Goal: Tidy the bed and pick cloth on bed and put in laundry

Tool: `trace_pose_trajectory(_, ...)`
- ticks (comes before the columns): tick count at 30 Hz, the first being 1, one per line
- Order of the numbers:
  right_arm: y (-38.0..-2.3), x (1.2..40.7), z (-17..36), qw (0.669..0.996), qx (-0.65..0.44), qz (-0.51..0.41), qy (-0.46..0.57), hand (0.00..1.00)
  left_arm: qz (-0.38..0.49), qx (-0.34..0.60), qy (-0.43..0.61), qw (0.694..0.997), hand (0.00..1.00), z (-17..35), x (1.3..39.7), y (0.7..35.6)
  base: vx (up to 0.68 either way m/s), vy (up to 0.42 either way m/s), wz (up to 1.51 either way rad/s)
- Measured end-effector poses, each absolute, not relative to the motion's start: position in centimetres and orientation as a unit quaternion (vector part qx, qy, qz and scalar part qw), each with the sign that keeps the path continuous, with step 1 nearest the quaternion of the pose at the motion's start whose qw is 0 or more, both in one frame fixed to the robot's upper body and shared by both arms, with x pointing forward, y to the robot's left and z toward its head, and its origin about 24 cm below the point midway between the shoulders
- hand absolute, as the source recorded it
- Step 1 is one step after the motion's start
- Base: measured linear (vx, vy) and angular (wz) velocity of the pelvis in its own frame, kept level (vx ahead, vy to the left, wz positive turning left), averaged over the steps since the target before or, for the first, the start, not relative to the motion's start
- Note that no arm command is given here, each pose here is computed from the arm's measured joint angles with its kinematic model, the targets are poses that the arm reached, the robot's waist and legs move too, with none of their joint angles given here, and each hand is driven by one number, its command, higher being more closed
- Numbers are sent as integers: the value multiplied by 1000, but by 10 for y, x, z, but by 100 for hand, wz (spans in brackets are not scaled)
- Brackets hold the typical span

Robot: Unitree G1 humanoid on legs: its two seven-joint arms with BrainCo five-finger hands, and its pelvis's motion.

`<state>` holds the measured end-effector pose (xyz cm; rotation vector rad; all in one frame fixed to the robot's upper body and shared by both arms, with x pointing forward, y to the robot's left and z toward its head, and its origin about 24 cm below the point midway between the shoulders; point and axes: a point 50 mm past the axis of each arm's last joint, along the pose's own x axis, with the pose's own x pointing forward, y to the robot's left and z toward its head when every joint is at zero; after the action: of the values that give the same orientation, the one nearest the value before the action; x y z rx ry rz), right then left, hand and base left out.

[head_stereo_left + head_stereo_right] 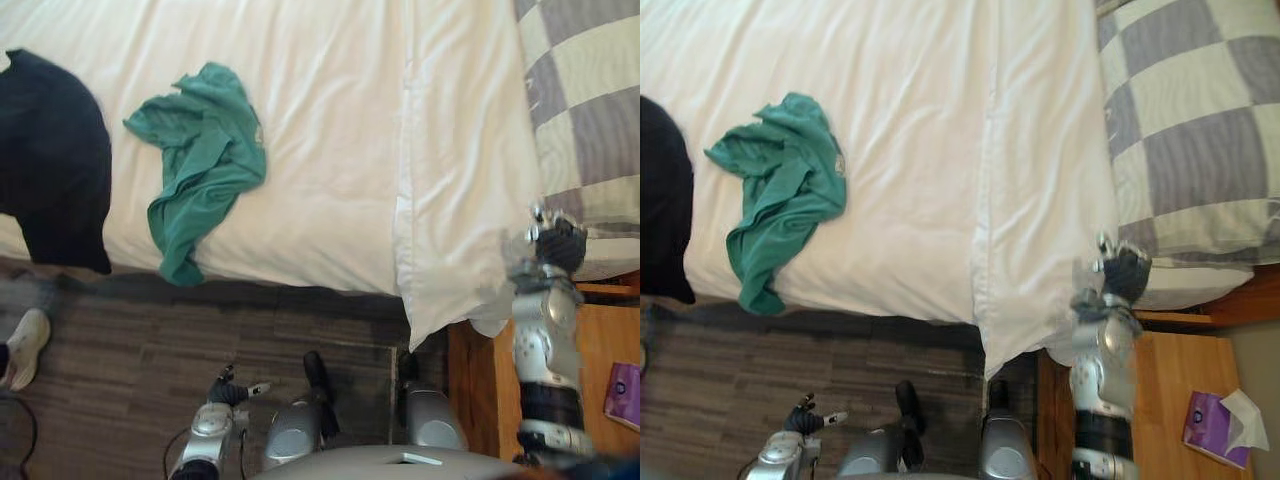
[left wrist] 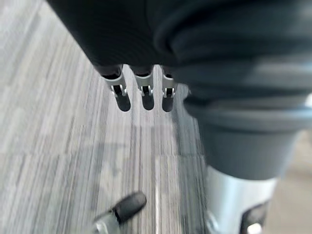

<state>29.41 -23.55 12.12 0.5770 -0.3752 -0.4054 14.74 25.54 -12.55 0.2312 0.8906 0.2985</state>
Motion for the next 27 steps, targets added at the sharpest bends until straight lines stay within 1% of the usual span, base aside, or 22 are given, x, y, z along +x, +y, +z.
trace_pose_trajectory(1,-230,305,135,911,312,-181,-201,100,149,108,420,889,0,-122,153,258,-28,-1,7)
trace_pose_trajectory(4,-227,317,159,891,352,-162,-236,100,154,92,398,900,0,-115,169,256,-25,7,11)
trace_pose_trajectory(6,-232,323,186,872,375,-148,-276,100,152,77,354,920,0,-101,196,252,-34,24,20)
trace_pose_trajectory(7,-232,323,192,865,384,-146,-288,100,149,77,342,925,0,-96,202,250,-55,27,24)
trace_pose_trajectory(9,-234,323,212,839,415,-141,-322,100,143,62,294,943,0,-80,225,239,-72,33,28)
trace_pose_trajectory(12,-237,314,224,814,438,-138,-355,100,128,48,242,961,0,-64,240,224,-64,45,26)
trace_pose_trajectory(14,-237,310,228,805,442,-137,-371,100,123,37,229,965,0,-60,244,216,-42,28,23)
trace_pose_trajectory(17,-244,305,211,797,456,-164,-360,100,122,21,219,968,0,-57,246,208,28,22,13)
trace_pose_trajectory(18,-245,303,199,794,465,-179,-348,100,124,14,218,968,0,-57,246,208,82,38,8)
trace_pose_trajectory(19,-245,300,174,791,480,-208,-319,100,132,4,222,966,0,-59,244,207,100,30,4)
trace_pose_trajectory(20,-243,294,158,784,489,-223,-311,100,144,-9,227,963,0,-62,240,206,106,25,-3)
trace_pose_trajectory(22,-239,291,143,781,497,-232,-300,100,164,-22,235,958,0,-67,234,206,73,9,-12)
trace_pose_trajectory(27,-232,297,111,791,506,-229,-256,100,191,-47,260,945,0,-79,222,203,16,-17,-21)
